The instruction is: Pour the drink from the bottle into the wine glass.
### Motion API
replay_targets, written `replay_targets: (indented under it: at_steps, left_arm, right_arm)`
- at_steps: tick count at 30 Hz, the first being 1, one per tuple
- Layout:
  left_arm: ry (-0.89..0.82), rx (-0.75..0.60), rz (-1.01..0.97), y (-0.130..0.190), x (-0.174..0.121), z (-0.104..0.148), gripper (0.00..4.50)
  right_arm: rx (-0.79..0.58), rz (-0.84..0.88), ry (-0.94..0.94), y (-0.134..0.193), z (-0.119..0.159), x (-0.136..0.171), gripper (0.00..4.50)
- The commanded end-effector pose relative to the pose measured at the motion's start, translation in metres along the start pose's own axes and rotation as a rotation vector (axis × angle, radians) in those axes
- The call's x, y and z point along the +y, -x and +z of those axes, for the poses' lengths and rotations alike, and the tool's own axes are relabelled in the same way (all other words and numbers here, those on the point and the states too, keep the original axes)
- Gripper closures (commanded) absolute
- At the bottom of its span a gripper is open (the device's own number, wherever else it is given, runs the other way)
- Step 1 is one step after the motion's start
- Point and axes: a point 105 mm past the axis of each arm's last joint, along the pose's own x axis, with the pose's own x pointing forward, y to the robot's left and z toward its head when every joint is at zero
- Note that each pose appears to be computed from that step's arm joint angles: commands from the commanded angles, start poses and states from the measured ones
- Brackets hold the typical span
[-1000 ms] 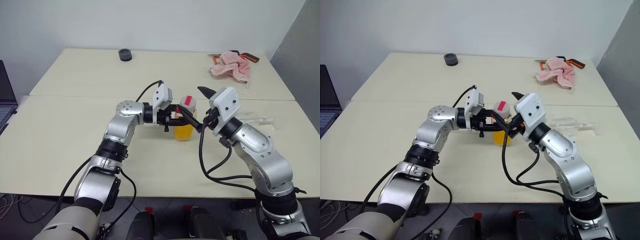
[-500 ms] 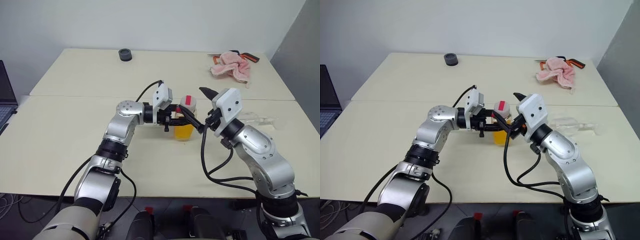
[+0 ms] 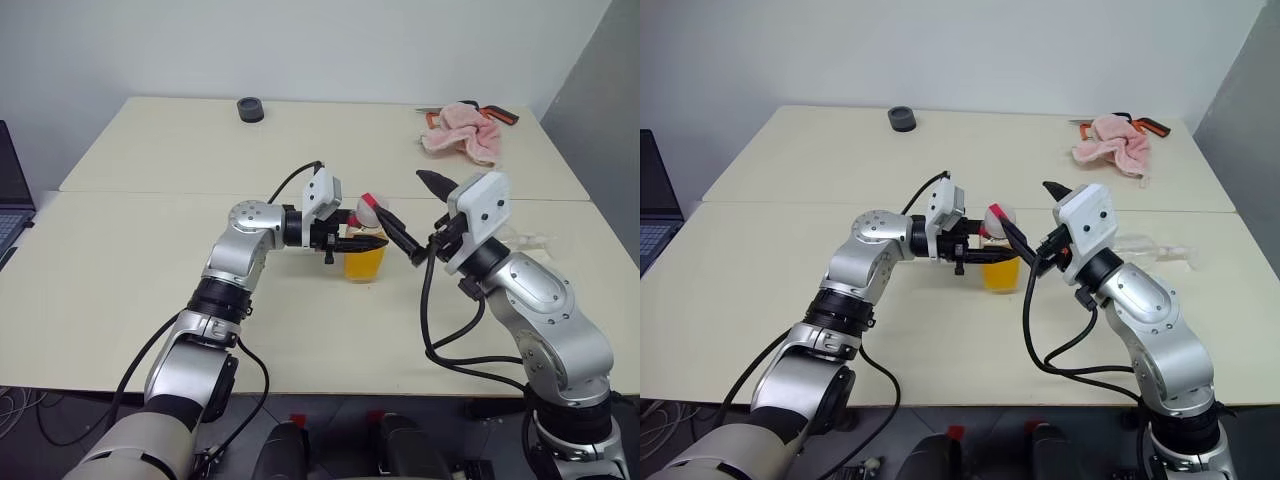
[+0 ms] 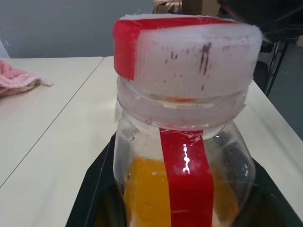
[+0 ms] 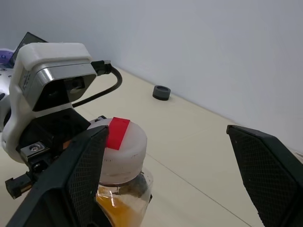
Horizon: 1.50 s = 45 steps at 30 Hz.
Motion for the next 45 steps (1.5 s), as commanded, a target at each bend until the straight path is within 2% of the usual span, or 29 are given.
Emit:
replay_targets:
  at_steps: [1, 4, 7, 13, 19, 45]
  left_arm:
    - [-0.052, -0.028, -0.016, -0.002, -0.001, 0.015, 2.74]
    - [-0.051, -0.029, -0.015, -0.002, 0.0, 0.015, 2.74]
    - [-0.049, -0.03, -0.014, -0.001, 0.0, 0.016, 2.74]
    - [-0.049, -0.033, -0.02, -0.002, 0.001, 0.016, 2.74]
    - [-0.05, -0.032, -0.021, -0.002, 0.001, 0.016, 2.74]
    - [-0.048, -0.026, -0.027, -0.001, -0.001, 0.014, 2.74]
  right_arm:
    - [-0.087, 0.079, -0.017, 0.003, 0.022, 0.016, 0.25]
    - [-0.083, 0.211, -0.063, 0.01, 0.024, 0.038, 0.25]
    - [-0.073, 0.239, -0.06, 0.009, 0.025, 0.041, 0.25]
    - [-0.023, 0.147, 0.057, -0.008, 0.012, 0.028, 0.25]
    - [-0.05, 0.104, 0.076, -0.014, 0.015, 0.02, 0.25]
    - [-0.012, 0.023, 0.064, -0.003, 0.009, 0.001, 0.25]
